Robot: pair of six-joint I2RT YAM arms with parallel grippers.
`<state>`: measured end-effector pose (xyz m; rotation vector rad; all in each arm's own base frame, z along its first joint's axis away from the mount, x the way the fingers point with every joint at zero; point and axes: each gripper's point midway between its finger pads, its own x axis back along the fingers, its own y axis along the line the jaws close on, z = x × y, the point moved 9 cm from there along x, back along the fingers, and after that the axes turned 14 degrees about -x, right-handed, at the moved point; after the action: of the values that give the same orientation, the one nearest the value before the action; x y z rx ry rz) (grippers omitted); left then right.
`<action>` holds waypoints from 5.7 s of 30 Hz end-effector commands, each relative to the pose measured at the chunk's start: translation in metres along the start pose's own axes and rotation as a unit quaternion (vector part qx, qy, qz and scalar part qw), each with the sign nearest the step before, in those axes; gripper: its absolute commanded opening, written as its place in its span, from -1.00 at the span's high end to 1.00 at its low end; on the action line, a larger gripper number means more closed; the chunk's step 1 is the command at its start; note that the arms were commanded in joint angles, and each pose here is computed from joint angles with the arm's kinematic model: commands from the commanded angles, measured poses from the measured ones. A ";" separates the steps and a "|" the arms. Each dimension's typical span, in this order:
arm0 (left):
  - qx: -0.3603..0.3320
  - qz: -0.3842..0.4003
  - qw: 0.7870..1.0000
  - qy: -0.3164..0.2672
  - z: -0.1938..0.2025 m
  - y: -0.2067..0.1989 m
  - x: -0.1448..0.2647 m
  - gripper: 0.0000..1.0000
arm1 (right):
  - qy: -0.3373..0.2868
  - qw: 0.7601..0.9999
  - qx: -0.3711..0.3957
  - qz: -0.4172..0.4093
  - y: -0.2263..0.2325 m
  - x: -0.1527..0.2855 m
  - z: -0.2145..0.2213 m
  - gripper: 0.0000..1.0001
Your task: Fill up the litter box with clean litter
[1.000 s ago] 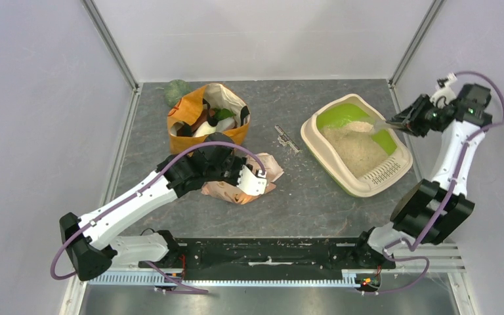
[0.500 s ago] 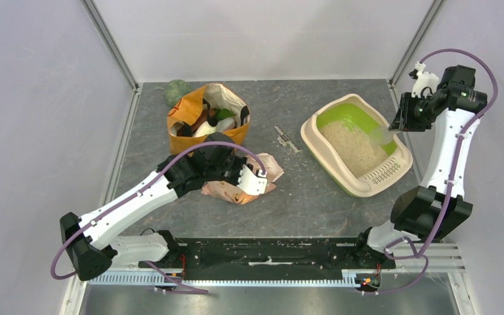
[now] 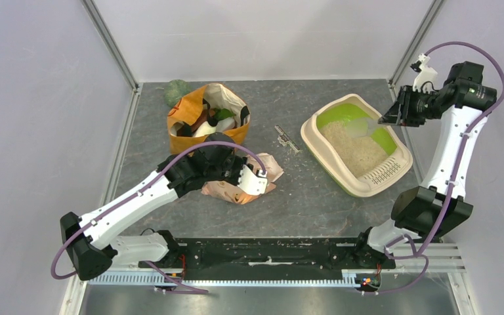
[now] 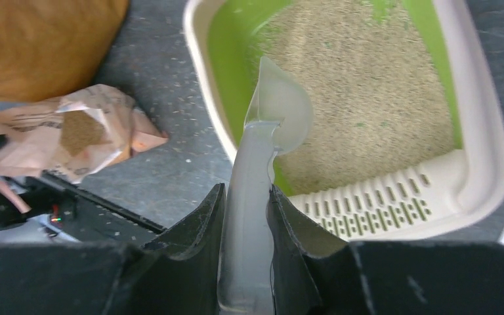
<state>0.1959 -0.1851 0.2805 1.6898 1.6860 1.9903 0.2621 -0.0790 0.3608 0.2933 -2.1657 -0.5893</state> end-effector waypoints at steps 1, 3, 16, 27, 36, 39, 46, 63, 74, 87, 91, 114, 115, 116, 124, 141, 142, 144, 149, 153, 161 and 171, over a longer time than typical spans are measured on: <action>-0.023 -0.035 0.999 -0.024 -0.007 0.012 0.002 0.96 | -0.025 0.996 -0.039 -0.077 0.023 0.011 -0.001 1.00; -0.023 -0.037 0.999 -0.024 -0.008 0.012 0.003 0.96 | -0.041 0.992 -0.046 -0.109 0.031 0.013 0.001 1.00; -0.023 -0.038 0.999 -0.025 -0.009 0.012 0.004 0.96 | 0.188 0.960 0.004 -0.209 0.062 -0.031 0.085 1.00; -0.021 -0.033 0.999 -0.023 -0.010 0.010 0.003 0.96 | 0.379 0.893 0.069 -0.231 0.056 -0.094 0.127 1.00; -0.021 -0.030 0.999 -0.024 -0.010 0.010 0.000 0.96 | 0.433 0.871 0.136 -0.188 0.077 -0.162 0.159 0.88; -0.021 -0.028 0.999 -0.025 -0.010 0.010 -0.001 0.96 | 0.424 0.878 0.150 -0.164 0.079 -0.186 0.163 0.84; -0.021 -0.027 0.999 -0.024 -0.009 0.009 -0.001 0.96 | 0.407 0.885 0.164 -0.158 0.081 -0.215 0.153 0.32; 0.020 -0.057 0.998 -0.009 -0.009 0.018 0.022 0.96 | 0.327 0.909 0.191 -0.176 0.106 -0.208 0.120 -0.55; 0.107 -0.086 0.990 -0.023 -0.012 0.034 0.041 0.96 | 0.213 0.915 0.238 -0.246 0.130 -0.181 0.106 -0.94; 0.240 -0.078 0.966 -0.056 -0.001 0.047 0.067 0.96 | 0.138 0.865 0.303 -0.375 0.138 -0.154 0.138 -0.94; 0.250 -0.078 0.963 -0.063 -0.001 0.044 0.068 0.96 | 0.109 0.850 0.340 -0.386 0.134 -0.159 0.151 -0.94; 0.261 -0.098 0.957 -0.076 -0.002 0.047 0.069 0.96 | 0.082 0.804 0.415 -0.417 0.148 -0.213 0.176 0.40; 0.265 -0.098 0.956 -0.071 -0.001 0.047 0.069 0.96 | 0.079 0.800 0.422 -0.418 0.152 -0.209 0.171 0.91; 0.275 -0.100 0.954 -0.064 0.001 0.047 0.069 0.96 | 0.077 0.798 0.426 -0.419 0.155 -0.203 0.167 1.00; 0.343 -0.051 0.938 -0.018 0.008 0.044 0.084 0.96 | 0.091 0.748 0.494 -0.434 0.160 -0.171 0.158 1.00; 0.211 -0.126 0.969 -0.004 0.027 -0.017 0.081 0.96 | 0.127 0.826 0.379 -0.398 0.158 -0.180 0.153 1.00; 0.183 -0.124 0.975 0.004 0.026 -0.019 0.079 0.96 | 0.130 0.830 0.372 -0.395 0.158 -0.181 0.153 1.00; 0.128 -0.091 0.987 0.010 0.023 -0.027 0.074 0.96 | 0.135 0.837 0.362 -0.388 0.157 -0.182 0.154 1.00; 0.062 -0.058 0.996 0.010 0.018 -0.045 0.069 0.96 | 0.127 0.847 0.362 -0.369 0.151 -0.183 0.157 0.89; 0.105 -0.056 0.993 -0.004 0.013 -0.040 0.072 0.96 | 0.149 0.822 0.342 -0.430 0.155 -0.170 0.168 -0.92; 0.216 -0.101 0.971 -0.023 0.003 -0.018 0.081 0.96 | 0.023 0.867 0.248 -0.431 0.147 -0.197 0.181 -0.94; 0.260 -0.096 0.960 -0.034 0.001 -0.018 0.079 0.96 | 0.007 0.842 0.230 -0.488 0.145 -0.216 0.191 -0.89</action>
<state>0.1534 -0.1251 0.3002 1.6578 2.3230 1.6034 0.2270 0.1783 0.1661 1.5277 -1.9418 -0.5405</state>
